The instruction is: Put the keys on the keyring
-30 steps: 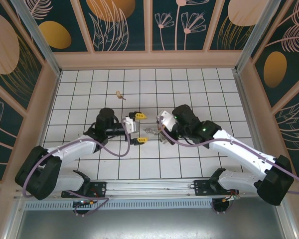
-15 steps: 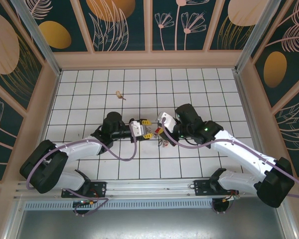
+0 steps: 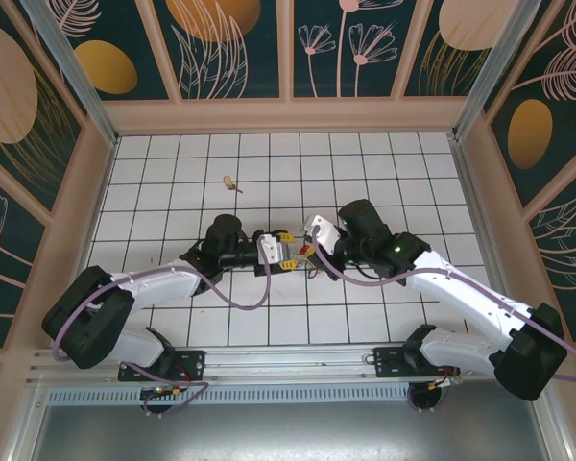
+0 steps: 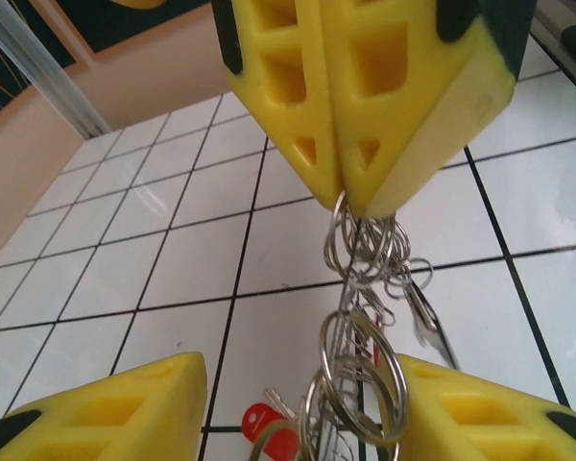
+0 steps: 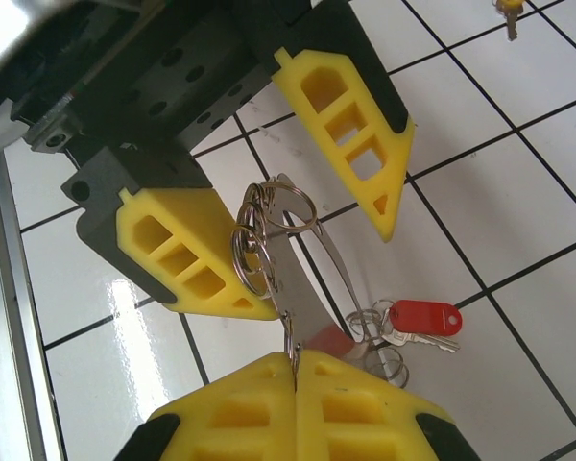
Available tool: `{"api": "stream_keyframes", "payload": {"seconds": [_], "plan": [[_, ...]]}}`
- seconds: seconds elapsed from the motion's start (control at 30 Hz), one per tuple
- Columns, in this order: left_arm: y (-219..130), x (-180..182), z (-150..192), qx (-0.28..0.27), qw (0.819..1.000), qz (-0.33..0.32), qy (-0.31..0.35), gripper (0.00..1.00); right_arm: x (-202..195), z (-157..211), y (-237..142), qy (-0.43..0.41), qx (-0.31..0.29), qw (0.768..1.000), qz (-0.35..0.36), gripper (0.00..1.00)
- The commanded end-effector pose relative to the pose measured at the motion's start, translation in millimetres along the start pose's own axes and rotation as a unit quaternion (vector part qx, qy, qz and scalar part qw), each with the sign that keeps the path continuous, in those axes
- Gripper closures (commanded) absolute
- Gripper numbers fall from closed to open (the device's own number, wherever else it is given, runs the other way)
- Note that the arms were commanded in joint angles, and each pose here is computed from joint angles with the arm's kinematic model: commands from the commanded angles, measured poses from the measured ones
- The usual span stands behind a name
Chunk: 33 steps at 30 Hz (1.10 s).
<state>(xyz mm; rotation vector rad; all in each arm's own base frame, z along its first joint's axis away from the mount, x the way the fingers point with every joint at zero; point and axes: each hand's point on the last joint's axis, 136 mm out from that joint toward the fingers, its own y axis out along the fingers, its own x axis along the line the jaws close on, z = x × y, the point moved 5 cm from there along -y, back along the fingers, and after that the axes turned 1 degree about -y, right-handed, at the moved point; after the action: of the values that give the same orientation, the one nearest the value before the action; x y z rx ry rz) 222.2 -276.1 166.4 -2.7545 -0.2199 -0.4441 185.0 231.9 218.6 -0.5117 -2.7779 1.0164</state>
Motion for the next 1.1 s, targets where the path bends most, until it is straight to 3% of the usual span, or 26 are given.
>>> {"api": "stream_keyframes", "payload": {"seconds": [0.0,0.1,0.23,0.27,0.5,0.57,0.67,0.9,1.07], "plan": [[4,-2,2,0.017,1.000,0.015,0.006,0.52,-5,-15,-3,-0.017,-0.030,0.999,0.011,1.00],[5,-2,2,0.022,1.000,0.016,0.009,0.59,-6,-15,-2,-0.015,-0.027,0.999,0.009,1.00],[7,4,3,0.038,0.999,0.006,0.001,0.86,-6,-16,-1,-0.014,-0.029,0.999,0.009,1.00],[7,5,2,0.038,0.999,0.008,-0.001,0.88,-6,-16,-1,-0.014,-0.029,0.999,0.008,1.00],[4,13,-12,0.010,0.999,-0.017,-0.027,0.90,-10,-16,-4,-0.008,-0.028,0.999,0.029,1.00],[2,16,-18,-0.003,0.999,-0.030,-0.041,0.89,-14,-18,-8,0.002,-0.036,0.998,0.052,0.80],[-3,28,-30,-0.023,0.994,-0.066,-0.084,0.90,-15,-29,-22,0.028,-0.060,0.996,0.065,0.65],[-27,44,-60,-0.086,0.973,-0.141,-0.161,0.93,-11,-54,-76,0.084,-0.174,0.976,0.102,0.61],[-45,46,-84,-0.131,0.966,-0.158,-0.155,0.96,9,-61,-97,0.089,-0.299,0.949,0.049,0.66]]}}
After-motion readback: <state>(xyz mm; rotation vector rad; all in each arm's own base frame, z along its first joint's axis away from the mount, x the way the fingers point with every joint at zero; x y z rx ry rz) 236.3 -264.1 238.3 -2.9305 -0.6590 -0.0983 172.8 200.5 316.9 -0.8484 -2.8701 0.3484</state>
